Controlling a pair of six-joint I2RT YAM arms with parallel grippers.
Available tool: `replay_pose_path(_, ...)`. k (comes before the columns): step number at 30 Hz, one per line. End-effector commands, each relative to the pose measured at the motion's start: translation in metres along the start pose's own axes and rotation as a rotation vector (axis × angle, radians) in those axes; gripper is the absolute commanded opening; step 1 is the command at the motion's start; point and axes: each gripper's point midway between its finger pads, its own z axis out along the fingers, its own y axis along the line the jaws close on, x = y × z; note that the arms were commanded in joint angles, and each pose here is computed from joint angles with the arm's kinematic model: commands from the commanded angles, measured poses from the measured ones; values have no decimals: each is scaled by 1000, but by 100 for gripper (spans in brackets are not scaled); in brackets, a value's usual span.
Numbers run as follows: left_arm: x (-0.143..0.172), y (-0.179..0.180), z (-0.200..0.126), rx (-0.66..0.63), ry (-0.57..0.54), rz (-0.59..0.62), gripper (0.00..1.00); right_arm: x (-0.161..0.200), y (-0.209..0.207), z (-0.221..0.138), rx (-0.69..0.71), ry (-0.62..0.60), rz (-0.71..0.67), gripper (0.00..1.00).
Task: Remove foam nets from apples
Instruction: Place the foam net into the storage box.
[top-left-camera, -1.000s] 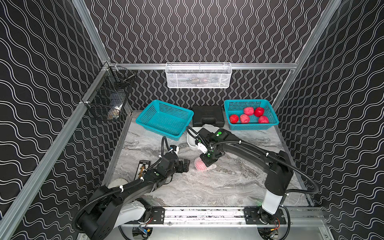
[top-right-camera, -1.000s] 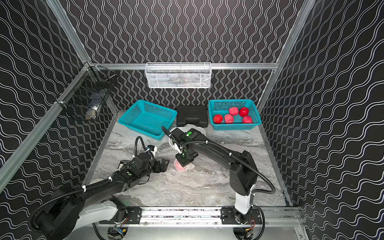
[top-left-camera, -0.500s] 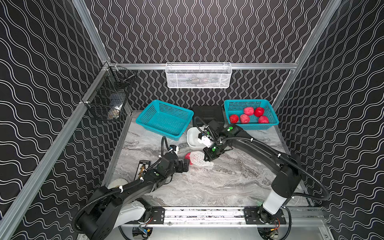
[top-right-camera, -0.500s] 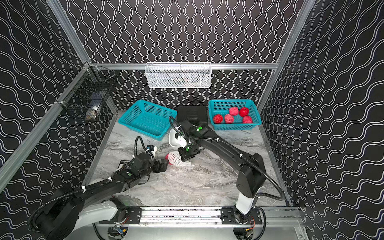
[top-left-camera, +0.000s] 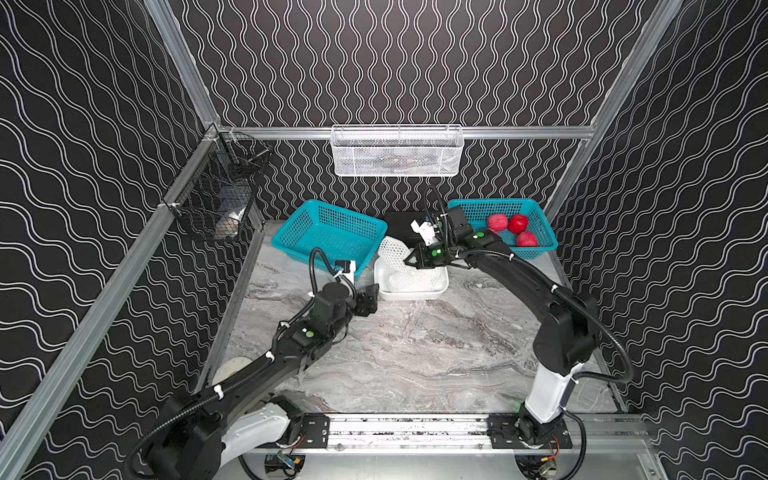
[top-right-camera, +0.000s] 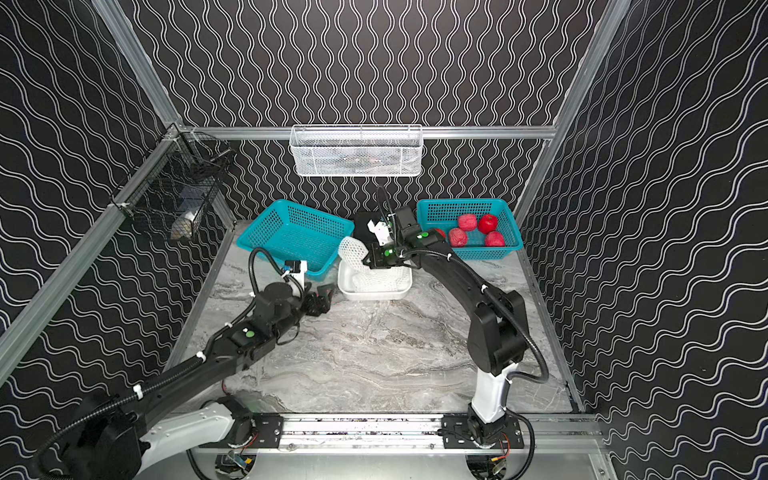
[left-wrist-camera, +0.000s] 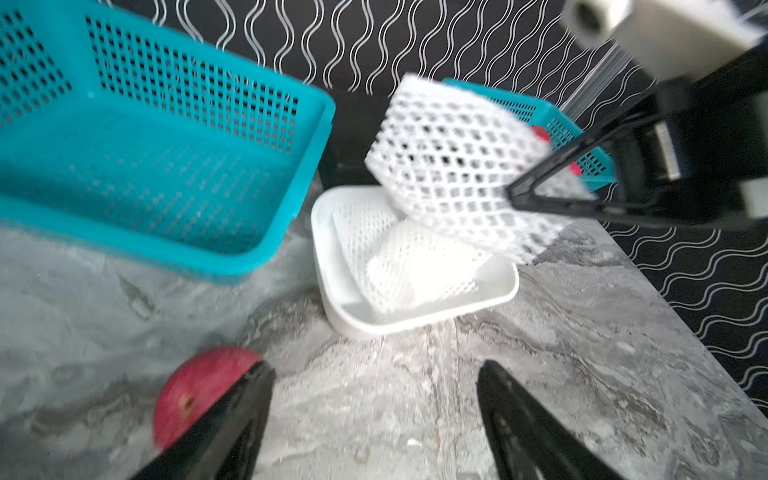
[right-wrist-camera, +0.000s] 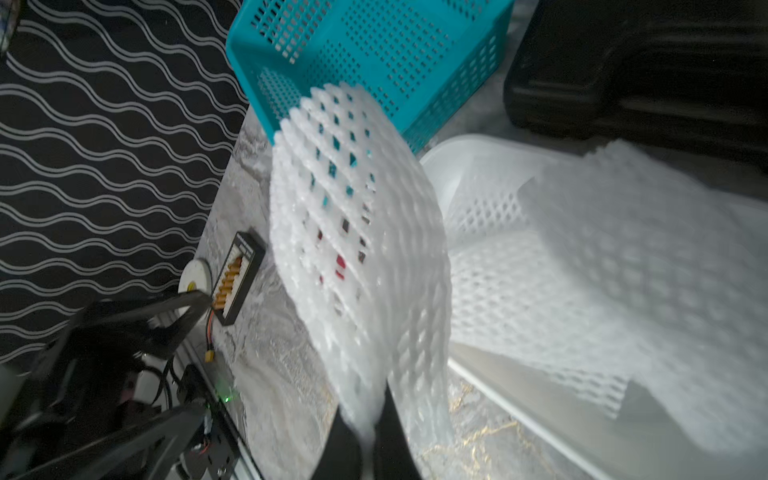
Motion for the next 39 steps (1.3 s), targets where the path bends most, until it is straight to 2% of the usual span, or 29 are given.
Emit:
replay_pose_path(1, -17, -10, 19, 0, 0, 72, 76, -12, -10, 17, -47, -18, 43, 0)
replay_pose_path(7, -28, -23, 71, 10, 64, 109, 71, 23, -53, 70, 12, 113, 112, 0)
replay_pose_path(10, -22, -28, 96, 18, 103, 118, 69, 30, -67, 85, 37, 118, 143, 0)
replay_pose_path(14, -9, -27, 126, 4, 155, 141, 67, 35, -84, 94, 95, 114, 158, 2)
replay_pose_path(18, 11, -22, 151, -14, 235, 164, 65, 38, -80, 93, 73, 111, 152, 7)
replay_pose_path(20, 21, -14, 162, -34, 281, 157, 60, 36, -78, 90, 67, 86, 148, 7)
replay_pose_path(24, 22, 1, 175, -52, 266, 128, 54, 38, -76, 88, 61, 90, 138, 10)
replay_pose_path(28, 33, 7, 191, -72, 321, 159, 50, 37, -74, 87, 46, 82, 141, 11)
replay_pose_path(31, 47, 10, 200, -72, 371, 188, 50, 34, -70, 85, 37, 68, 136, 17)
replay_pose_path(37, 69, 16, 210, -80, 446, 197, 51, 19, -50, 61, -3, 9, 79, 37)
replay_pose_path(39, 76, 19, 213, -92, 470, 202, 52, 9, -37, 44, -23, -39, 46, 48)
